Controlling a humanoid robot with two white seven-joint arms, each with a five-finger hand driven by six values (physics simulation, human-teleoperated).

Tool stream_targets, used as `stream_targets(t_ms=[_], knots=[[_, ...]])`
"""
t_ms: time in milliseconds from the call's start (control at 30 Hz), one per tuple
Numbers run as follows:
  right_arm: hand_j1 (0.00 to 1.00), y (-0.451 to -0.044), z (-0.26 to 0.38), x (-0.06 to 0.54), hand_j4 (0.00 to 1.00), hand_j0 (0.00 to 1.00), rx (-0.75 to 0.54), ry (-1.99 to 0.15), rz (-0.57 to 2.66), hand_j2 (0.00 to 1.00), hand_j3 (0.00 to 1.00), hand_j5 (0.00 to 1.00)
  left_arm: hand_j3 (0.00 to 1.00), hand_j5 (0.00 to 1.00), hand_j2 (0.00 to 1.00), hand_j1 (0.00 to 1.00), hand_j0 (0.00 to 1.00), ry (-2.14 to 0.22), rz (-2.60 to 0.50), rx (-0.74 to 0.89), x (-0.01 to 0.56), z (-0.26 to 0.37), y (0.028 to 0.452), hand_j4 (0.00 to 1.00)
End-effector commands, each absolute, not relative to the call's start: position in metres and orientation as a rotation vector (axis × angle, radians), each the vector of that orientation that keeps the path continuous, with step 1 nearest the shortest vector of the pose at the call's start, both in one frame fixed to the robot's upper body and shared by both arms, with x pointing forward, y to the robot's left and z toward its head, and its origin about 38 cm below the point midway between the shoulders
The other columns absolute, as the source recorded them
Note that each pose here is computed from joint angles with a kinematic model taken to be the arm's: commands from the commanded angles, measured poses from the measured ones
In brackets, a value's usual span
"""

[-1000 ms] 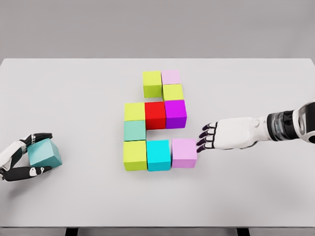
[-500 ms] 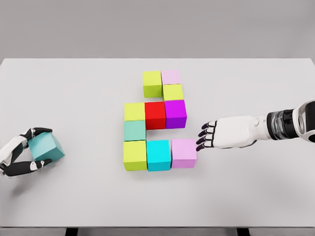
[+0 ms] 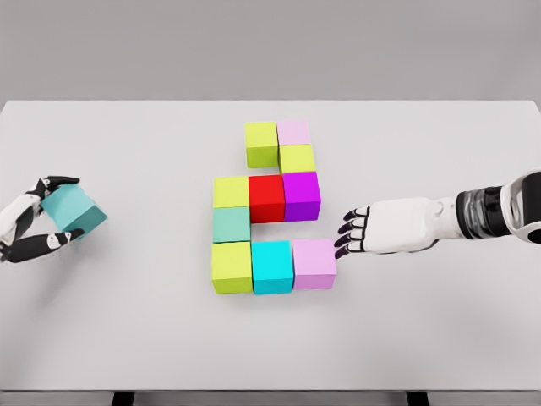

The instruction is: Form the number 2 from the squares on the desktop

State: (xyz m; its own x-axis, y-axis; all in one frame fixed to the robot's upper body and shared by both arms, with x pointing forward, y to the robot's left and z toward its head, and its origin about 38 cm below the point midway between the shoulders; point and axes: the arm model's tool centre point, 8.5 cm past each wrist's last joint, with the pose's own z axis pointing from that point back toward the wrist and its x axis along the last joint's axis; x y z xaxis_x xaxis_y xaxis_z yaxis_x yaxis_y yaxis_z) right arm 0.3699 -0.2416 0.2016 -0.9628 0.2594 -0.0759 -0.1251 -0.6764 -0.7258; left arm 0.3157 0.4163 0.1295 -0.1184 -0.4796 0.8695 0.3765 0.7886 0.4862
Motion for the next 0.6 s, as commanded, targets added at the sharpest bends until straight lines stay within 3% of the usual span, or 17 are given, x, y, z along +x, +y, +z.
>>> stream_targets(t_ms=[0, 367, 467, 567], knots=[[1.00, -0.240, 0.202, 0.370, 1.00, 1.00, -0.251, -1.152, 2.682, 1.00, 1.00, 1.00, 0.46, 0.46, 0.46, 0.46, 0.46, -1.513, -0.724, 0.092, 0.317, 0.129, 0.418, 0.46], [1.00, -0.251, 0.219, 0.385, 1.00, 1.00, -0.335, -1.167, 2.629, 1.00, 1.00, 1.00, 0.45, 0.45, 0.45, 0.45, 0.45, -1.507, -0.703, 0.105, 0.347, 0.141, 0.405, 0.45], [1.00, -0.312, 0.263, 0.430, 1.00, 1.00, -0.557, -1.187, 2.375, 1.00, 1.00, 1.00, 0.45, 0.45, 0.45, 0.45, 0.45, -1.501, -0.684, 0.104, 0.355, 0.143, 0.400, 0.45], [1.00, -0.441, 0.306, 0.443, 1.00, 1.00, -0.576, -1.436, 1.708, 1.00, 1.00, 1.00, 0.44, 0.44, 0.44, 0.44, 0.44, -1.483, -0.664, 0.097, 0.366, 0.143, 0.391, 0.44]])
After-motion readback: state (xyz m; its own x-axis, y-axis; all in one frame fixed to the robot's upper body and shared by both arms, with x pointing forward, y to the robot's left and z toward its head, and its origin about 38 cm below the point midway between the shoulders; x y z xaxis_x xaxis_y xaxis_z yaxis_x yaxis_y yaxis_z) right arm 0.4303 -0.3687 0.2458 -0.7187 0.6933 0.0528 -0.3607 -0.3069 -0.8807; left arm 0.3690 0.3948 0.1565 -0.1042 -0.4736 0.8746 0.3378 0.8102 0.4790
